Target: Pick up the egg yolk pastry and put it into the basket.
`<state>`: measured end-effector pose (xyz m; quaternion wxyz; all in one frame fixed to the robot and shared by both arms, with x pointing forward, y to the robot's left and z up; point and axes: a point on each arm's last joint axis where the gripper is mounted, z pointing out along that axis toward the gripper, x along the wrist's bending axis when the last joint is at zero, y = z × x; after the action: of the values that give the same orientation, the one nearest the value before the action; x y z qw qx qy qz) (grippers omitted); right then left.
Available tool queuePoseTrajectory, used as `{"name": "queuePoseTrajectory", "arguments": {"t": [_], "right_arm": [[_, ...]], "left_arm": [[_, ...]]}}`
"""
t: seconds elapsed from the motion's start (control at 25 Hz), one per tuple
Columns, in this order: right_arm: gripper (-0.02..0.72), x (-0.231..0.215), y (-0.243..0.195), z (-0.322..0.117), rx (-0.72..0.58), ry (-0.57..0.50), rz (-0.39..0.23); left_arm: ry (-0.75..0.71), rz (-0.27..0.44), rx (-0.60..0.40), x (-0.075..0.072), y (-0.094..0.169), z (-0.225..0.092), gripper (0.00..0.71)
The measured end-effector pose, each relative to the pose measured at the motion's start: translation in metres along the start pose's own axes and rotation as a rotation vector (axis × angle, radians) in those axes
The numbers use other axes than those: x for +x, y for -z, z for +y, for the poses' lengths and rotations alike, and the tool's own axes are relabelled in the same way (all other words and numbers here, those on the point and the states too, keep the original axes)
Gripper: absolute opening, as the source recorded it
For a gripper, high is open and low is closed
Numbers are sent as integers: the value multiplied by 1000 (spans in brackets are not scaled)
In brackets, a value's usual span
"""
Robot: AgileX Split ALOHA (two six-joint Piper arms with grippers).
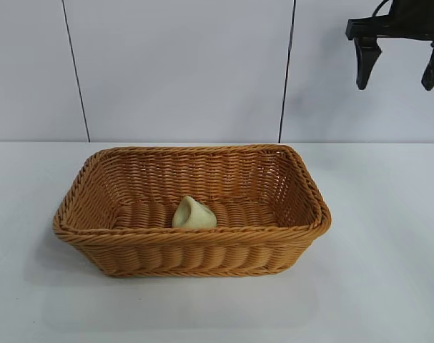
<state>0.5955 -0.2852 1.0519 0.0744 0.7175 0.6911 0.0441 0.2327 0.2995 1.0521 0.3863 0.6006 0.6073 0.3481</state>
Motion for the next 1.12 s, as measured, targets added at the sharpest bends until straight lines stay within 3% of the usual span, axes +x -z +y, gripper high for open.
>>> {"name": "queuePoseTrajectory", "arguments": {"t": [0.32, 0.56, 0.68, 0.92, 1.12], "right_arm": [[645, -8, 8, -126, 106, 21, 20], [645, -13, -1, -209, 20, 50, 45], [645, -15, 1, -242, -91, 43, 69], [645, -19, 34, -281, -457, 31, 100], [645, -22, 49, -307, -656, 27, 112]], "left_arm": [[0, 0, 0, 0, 0, 0, 692], [0, 0, -3, 0, 0, 0, 692], [0, 0, -3, 0, 0, 0, 692], [0, 0, -3, 0, 0, 0, 692], [0, 0, -3, 0, 0, 0, 692]]}}
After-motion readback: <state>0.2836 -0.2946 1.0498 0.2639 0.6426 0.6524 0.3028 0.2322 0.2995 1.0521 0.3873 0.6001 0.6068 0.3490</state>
